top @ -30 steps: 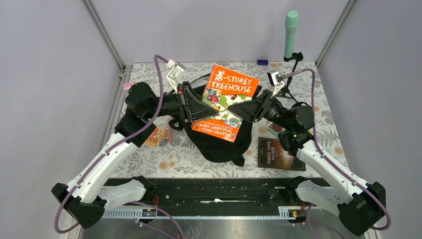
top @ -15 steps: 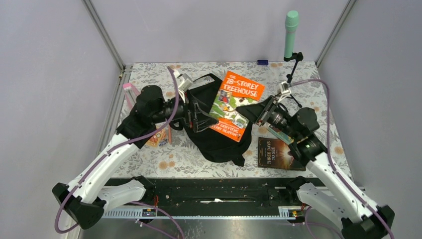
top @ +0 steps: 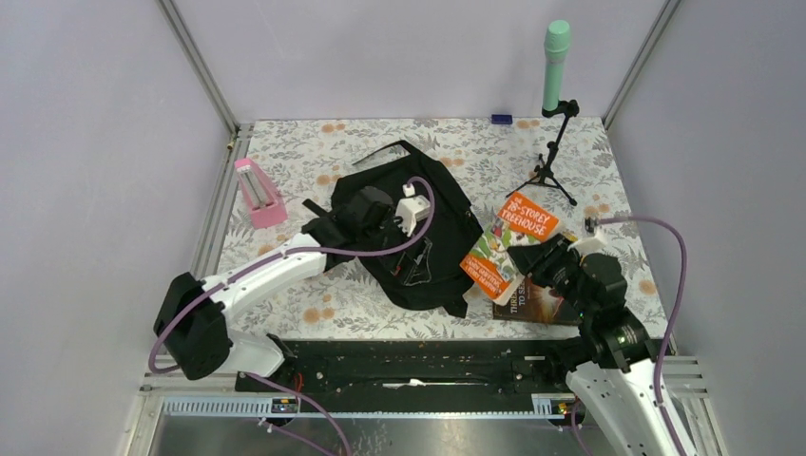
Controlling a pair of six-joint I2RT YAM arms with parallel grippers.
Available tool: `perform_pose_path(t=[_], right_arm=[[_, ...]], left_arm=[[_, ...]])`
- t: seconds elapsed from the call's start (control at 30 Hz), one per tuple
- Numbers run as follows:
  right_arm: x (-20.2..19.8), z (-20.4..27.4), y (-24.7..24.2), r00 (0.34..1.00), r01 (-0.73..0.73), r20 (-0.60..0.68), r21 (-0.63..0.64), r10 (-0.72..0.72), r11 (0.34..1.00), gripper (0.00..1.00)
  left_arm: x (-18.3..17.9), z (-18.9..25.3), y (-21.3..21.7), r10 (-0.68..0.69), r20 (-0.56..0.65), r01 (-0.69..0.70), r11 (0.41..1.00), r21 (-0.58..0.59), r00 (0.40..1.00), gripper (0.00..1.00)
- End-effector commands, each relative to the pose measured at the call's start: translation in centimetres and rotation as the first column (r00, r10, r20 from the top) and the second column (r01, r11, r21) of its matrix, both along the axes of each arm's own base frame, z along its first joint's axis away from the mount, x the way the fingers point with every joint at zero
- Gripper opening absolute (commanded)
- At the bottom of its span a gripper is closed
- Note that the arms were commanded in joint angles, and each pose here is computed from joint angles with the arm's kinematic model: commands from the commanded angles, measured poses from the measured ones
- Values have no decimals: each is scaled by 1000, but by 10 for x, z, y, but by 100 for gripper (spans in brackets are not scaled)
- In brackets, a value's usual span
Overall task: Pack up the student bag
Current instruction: Pick up the book from the center of the board.
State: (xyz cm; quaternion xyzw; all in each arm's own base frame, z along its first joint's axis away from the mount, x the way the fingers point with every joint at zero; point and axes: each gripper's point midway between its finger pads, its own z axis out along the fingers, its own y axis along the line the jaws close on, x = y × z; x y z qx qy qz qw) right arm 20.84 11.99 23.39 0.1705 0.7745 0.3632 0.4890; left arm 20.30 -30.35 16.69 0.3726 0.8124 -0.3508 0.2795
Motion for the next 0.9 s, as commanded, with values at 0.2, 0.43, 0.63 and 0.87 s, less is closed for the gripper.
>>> perform_pose_path(t=[0.2,0.43,0.63,0.87], right_arm=[[-18,-38,-14,999,38,-16,-25,-38,999,0],[-18,-36,-15,1000,22,-17,-66,-24,998,0],[-20,-44,-12,999,17,-42,-46,-19,999,0],[-22,-45,-10,999,12,-47,-24,-14,1000,0]], left_arm=[[9,-22,-28,-61,32,57,990,130,998,89],[16,-35,-34,-67,21,61,977,205,998,69],[11,-38,-31,-70,24,64,977,205,997,81],[12,-50,-23,-52,37,40,962,270,998,71]])
